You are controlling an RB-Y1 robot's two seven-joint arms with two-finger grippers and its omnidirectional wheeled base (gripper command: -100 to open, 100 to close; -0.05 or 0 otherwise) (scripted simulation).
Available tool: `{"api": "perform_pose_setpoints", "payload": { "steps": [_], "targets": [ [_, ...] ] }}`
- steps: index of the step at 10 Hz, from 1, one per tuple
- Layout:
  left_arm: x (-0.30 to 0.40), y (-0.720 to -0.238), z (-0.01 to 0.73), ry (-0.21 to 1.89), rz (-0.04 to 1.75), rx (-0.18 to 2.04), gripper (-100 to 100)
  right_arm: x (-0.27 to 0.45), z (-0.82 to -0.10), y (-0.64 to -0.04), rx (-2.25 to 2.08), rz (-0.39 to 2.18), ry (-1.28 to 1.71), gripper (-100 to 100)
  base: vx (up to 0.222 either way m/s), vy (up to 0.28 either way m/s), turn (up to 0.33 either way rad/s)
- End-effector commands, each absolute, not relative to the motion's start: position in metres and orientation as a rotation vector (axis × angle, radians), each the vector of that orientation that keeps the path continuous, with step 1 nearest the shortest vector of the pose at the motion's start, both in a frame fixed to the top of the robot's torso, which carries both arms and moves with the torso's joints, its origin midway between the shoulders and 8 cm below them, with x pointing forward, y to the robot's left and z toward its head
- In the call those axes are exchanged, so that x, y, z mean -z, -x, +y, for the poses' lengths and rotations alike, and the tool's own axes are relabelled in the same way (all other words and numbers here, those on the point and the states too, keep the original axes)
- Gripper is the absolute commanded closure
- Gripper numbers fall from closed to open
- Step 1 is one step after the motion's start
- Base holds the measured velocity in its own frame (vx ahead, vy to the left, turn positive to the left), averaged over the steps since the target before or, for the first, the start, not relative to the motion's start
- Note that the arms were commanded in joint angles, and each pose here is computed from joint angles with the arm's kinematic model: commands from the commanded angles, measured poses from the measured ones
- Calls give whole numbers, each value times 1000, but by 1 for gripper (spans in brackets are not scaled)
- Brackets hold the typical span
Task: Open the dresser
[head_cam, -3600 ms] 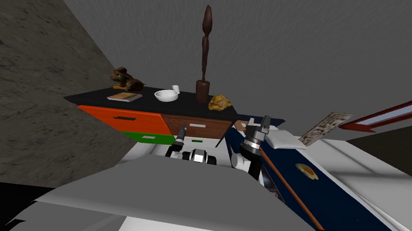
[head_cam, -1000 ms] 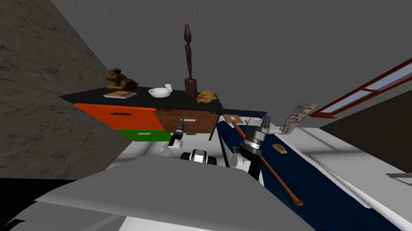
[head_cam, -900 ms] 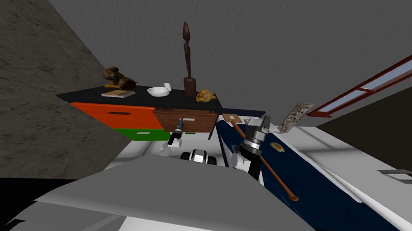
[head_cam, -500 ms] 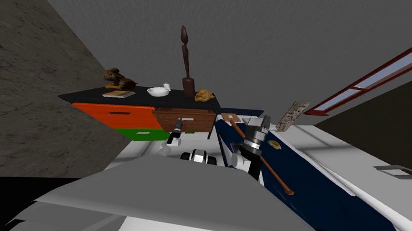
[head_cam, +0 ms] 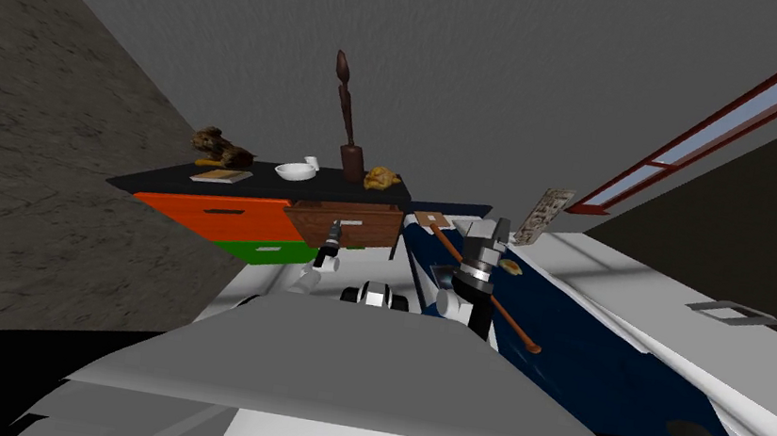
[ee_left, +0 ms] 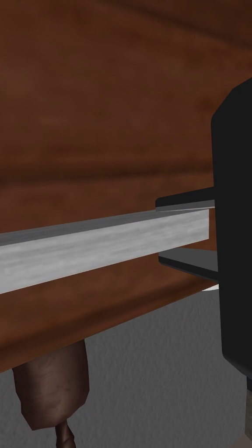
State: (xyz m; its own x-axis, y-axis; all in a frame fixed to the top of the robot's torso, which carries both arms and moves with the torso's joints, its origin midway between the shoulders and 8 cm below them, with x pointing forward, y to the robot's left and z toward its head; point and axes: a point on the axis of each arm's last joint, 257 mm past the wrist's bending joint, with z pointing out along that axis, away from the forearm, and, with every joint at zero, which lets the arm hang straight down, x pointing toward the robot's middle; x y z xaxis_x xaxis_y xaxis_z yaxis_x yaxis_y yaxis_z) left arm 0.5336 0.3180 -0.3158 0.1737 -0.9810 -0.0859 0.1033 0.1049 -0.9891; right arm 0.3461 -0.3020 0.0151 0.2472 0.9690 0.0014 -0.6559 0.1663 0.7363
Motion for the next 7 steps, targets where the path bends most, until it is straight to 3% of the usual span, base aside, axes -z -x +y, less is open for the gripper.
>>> {"api": "perform_pose_setpoints", "payload": {
  "steps": [1, 7],
  "targets": [
    [321, -542, 345, 1176, 1037, 1046, 100, -15, -302, -346, -1241, 543, -702, 0, -119, -76, -53],
    [306, -565, 389, 1236, 969, 1051, 100, -15, -302, -346, -1241, 543, -702, 0, -104, -68, -56]
  ]
}}
